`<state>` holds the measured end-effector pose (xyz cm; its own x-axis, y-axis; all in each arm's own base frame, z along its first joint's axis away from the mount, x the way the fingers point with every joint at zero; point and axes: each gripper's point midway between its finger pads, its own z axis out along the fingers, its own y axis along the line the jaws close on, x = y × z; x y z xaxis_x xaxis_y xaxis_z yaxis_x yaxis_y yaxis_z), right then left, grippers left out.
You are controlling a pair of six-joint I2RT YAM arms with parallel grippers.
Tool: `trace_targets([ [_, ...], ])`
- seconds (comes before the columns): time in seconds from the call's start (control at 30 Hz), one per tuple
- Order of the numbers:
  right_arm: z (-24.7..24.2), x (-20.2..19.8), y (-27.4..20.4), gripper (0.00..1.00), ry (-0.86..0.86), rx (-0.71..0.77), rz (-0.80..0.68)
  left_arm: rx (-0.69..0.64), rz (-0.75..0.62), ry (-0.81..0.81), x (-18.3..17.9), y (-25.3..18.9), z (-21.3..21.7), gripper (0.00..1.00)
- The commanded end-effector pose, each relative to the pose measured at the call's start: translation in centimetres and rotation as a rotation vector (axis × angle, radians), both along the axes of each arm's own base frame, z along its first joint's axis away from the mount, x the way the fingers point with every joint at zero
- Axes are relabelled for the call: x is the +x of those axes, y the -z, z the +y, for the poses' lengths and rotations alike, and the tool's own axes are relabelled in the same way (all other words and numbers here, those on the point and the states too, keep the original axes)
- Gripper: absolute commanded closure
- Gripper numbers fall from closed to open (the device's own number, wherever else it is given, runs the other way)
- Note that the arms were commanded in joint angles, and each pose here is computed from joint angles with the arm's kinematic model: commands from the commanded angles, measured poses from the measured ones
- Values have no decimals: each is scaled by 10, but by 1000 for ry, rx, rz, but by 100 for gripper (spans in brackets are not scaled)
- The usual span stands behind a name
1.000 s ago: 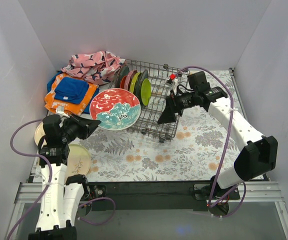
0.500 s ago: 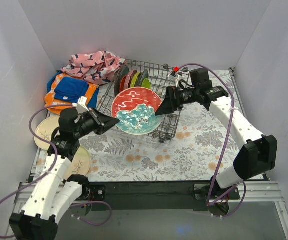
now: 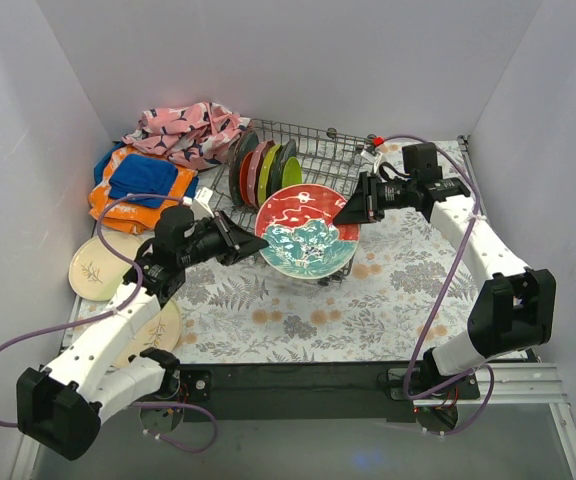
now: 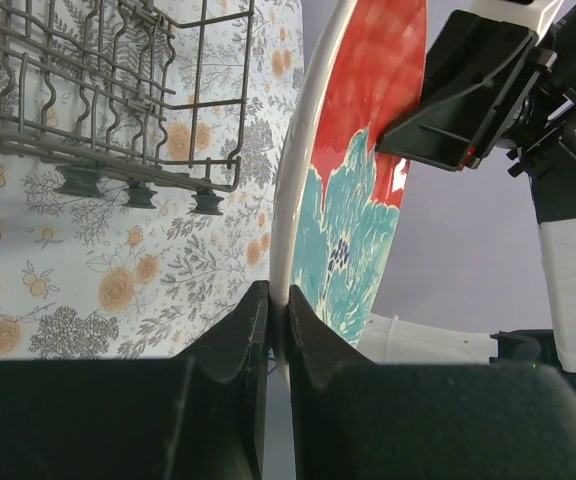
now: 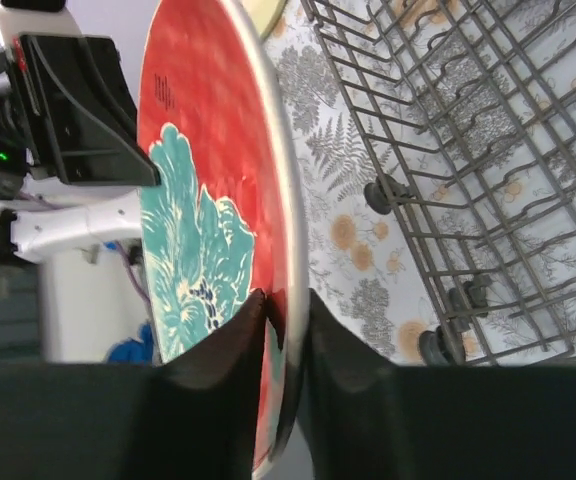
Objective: Load the plates into the dish rack
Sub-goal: Pass the plate from the left arm to the right, then pass the plate from the right arm to the left
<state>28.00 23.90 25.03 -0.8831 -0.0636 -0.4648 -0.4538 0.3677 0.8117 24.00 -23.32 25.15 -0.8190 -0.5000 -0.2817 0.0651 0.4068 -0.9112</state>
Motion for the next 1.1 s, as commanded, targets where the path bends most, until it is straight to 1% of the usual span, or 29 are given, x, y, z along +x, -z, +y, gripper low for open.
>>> trace_targets([
  [0.0, 0, -11, -26, 91, -60, 92, -67, -130, -205, 29, 6, -70, -11, 100],
  [0.07, 0, -12, -25, 99, -66, 102, -73, -140, -199, 44, 8, -68, -14, 100],
  [0.1, 0, -15, -28, 99, -80, 117, -75, -145, -195, 61, 6, -67, -17, 92],
  [0.17, -2, -16, -31, 99, -92, 140, -89, -146, -173, 63, 8, -63, -19, 79],
  [0.2, -3, -16, -33, 99, -97, 149, -97, -147, -170, 66, 8, -62, -20, 63],
  [0.27, -7, -15, -37, 99, -99, 165, -111, -139, -169, 69, 9, -59, -22, 50],
  [0.33, -9, -15, -38, 99, -101, 173, -122, -136, -169, 71, 9, -58, -24, 47],
  [0.43, -12, -15, -40, 99, -94, 179, -137, -113, -146, 67, 13, -51, -29, 47],
  [0.5, -13, -16, -40, 99, -98, 190, -139, -51, -106, 71, 15, -37, -34, 47],
  [0.67, -14, -18, -45, 99, -110, 210, -151, 33, -65, 63, 23, -23, -43, 47],
  [0.8, -17, -15, -50, 99, -103, 220, -181, 96, -43, 54, 24, -10, -40, 47],
  [1.07, -18, -14, -43, 99, -95, 225, -161, 86, -57, 130, 14, -12, -52, 49],
])
